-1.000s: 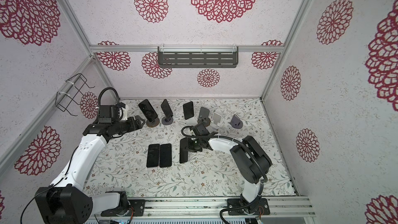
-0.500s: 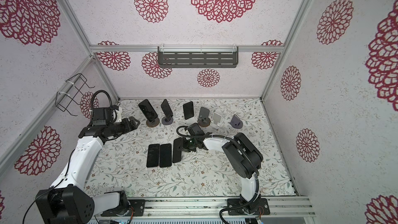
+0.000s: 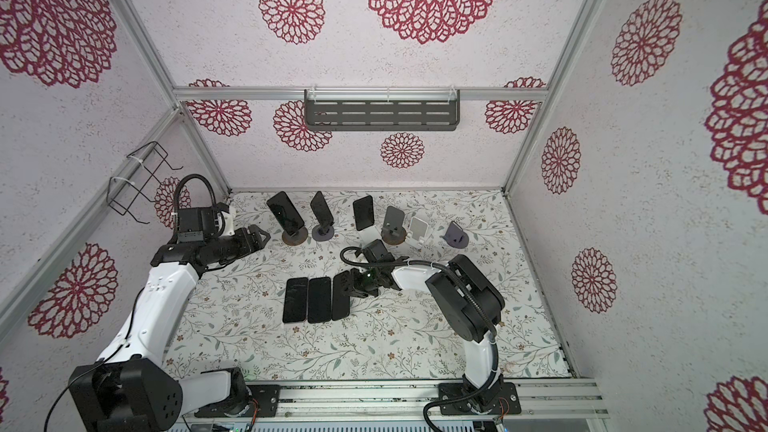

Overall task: Remove the phone from the phone stand
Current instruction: 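Lower the black phone flat beside the two flat phones with the right gripper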

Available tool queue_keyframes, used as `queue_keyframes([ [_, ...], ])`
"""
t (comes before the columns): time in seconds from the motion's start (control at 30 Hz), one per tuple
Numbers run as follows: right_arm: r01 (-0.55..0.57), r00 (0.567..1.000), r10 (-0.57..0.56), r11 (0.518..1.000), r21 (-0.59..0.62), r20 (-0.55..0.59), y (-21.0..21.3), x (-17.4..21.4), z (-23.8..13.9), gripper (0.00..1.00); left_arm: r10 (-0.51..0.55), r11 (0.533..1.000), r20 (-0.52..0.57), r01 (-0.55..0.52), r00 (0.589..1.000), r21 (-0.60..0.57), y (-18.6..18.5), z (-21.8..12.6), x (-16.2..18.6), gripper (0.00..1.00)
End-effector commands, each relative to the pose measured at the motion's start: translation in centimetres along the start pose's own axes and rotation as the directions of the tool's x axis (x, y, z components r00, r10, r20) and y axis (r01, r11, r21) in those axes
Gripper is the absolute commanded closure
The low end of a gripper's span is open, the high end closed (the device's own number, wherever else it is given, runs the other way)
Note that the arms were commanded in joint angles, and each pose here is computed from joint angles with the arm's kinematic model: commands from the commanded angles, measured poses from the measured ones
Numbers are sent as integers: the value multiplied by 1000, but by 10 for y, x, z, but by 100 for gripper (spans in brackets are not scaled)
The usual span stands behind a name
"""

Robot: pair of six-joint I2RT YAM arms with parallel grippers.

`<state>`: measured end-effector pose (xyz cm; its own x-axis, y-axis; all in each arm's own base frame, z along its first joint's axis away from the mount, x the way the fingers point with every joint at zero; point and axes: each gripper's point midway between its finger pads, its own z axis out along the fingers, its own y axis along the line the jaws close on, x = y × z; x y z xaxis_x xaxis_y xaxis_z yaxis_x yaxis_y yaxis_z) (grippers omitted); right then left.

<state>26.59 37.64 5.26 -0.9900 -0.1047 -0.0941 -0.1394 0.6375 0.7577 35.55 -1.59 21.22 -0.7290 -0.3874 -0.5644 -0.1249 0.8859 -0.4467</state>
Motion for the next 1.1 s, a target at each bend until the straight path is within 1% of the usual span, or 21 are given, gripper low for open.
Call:
queue_keyframes([
  [0.0,-5,1000,6,999,48,-17,-13,4,7,100,1,1000,17,-1,1000,13,0,0,-5,15],
  [0.2,4,1000,-3,998,57,-7,-14,-2,11,100,-3,1000,8,2,1000,17,0,2,-4,15],
  [0.37,5,1000,-4,995,96,-8,-21,-5,13,100,-2,1000,9,2,1000,20,-1,1,-4,15],
  [0.4,5,1000,-5,995,95,-9,-21,-6,14,98,-2,1000,9,1,1000,18,0,1,-4,15],
  [0.63,7,1000,-6,994,108,-5,-24,-5,13,79,-2,1000,7,2,1000,18,0,1,-4,15],
  [0.73,2,1000,-1,993,114,-7,-27,-3,13,77,-2,1000,6,2,1000,18,0,1,-4,15],
  [1.07,7,1000,-6,989,145,-12,-34,0,12,61,2,1000,6,-2,1000,17,0,1,-4,14],
])
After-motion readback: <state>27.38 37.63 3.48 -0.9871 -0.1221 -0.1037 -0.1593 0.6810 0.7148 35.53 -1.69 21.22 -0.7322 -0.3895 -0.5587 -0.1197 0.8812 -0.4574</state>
